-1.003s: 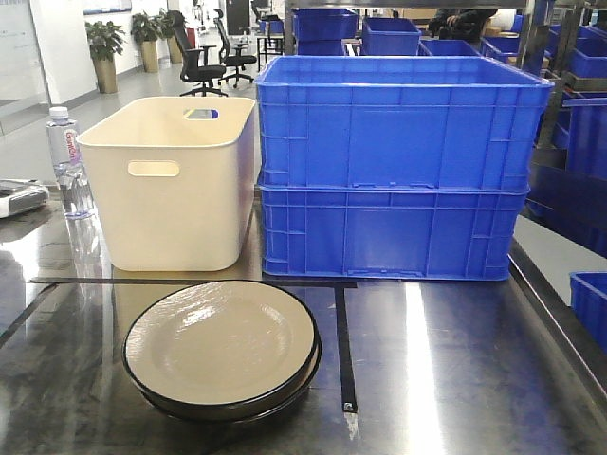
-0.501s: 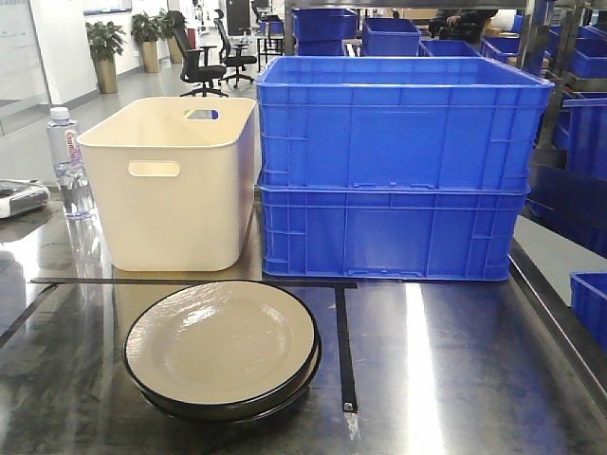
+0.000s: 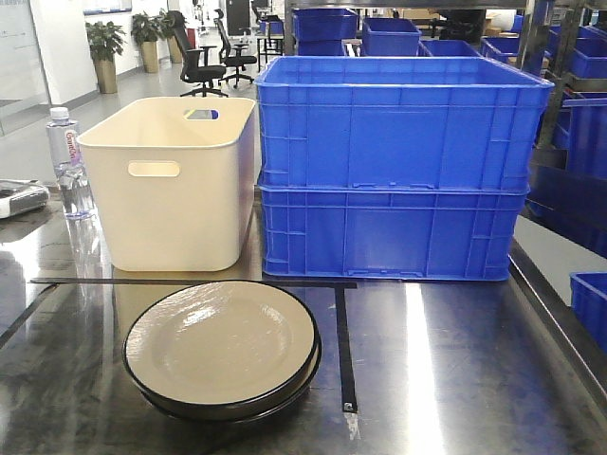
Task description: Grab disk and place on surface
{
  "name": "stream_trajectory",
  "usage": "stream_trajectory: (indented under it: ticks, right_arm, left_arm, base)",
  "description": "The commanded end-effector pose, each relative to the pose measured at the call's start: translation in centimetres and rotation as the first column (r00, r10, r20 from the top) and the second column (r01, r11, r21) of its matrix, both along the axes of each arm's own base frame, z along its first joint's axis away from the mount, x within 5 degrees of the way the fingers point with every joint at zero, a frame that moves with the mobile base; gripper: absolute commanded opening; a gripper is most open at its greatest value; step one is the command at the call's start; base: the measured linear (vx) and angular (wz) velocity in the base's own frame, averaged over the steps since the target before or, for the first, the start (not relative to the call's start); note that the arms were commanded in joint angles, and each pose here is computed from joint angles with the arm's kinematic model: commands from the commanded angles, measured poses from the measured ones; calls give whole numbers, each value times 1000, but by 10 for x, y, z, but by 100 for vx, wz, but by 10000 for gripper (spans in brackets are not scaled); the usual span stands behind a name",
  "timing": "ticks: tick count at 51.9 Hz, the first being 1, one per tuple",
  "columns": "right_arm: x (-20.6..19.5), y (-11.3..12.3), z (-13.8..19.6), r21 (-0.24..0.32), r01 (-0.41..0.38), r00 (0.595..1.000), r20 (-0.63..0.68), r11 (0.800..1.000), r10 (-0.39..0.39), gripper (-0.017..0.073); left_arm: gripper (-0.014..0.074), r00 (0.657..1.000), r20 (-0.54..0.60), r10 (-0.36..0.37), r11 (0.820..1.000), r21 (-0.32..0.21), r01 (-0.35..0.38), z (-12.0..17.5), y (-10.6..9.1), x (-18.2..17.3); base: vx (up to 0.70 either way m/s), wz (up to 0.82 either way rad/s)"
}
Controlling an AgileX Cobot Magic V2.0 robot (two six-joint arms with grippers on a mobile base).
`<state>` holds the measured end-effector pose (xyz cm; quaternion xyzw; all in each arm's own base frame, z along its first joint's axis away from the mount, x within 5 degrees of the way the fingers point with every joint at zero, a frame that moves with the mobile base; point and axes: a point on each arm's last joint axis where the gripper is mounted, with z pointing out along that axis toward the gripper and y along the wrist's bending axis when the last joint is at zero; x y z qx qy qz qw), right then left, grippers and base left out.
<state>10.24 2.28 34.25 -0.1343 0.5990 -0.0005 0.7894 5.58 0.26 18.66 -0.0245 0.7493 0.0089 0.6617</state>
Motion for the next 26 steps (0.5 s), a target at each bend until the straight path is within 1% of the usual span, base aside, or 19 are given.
stream_trajectory:
  ticks: [1, 4, 8, 13, 16, 19, 22, 26]
  right_arm:
    - [-3, -1, 16, 13, 4, 995, 101, 1000, -5, -9]
    - [-5, -1, 15, 16, 3, 995, 95, 1000, -4, -9]
    - [-13, -3, 6, 53, -10, 998, 69, 999, 7, -9]
    - [-24, -8, -23, 134, -2, 1000, -14, 991, 4, -9]
    - [-29, -12, -48, 200, 24, 997, -73, 979, -10, -9]
    - [-35, -15, -74, 245, 58, 991, -127, 968, -27, -9]
    - [-39, -17, -95, 261, 94, 986, -160, 961, -53, -9]
    - [-44, -19, -123, 258, 124, 981, -174, 958, -80, -9]
  left_arm:
    - [-1, 997, 82, -8, 1000, -5, 8, 4, 0, 0]
    - [-1, 997, 82, -8, 1000, -5, 8, 4, 0, 0]
    - [-1, 997, 82, -8, 1000, -5, 8, 4, 0, 0]
    - [-1, 997, 82, -8, 1000, -5, 8, 4, 0, 0]
    - [-1, 997, 82, -8, 1000, -5, 8, 4, 0, 0]
    - [-1, 997, 82, -8, 1000, -5, 8, 4, 0, 0]
    - [-1, 997, 82, -8, 1000, -5, 8, 4, 0, 0]
    - [-1, 997, 82, -8, 1000, -5, 8, 4, 0, 0]
  base:
    - [0, 0]
    - [0, 0]
    - [0, 0]
    - [0, 0]
    - [0, 0]
    - [0, 0]
    - [0, 0]
    - [0, 0]
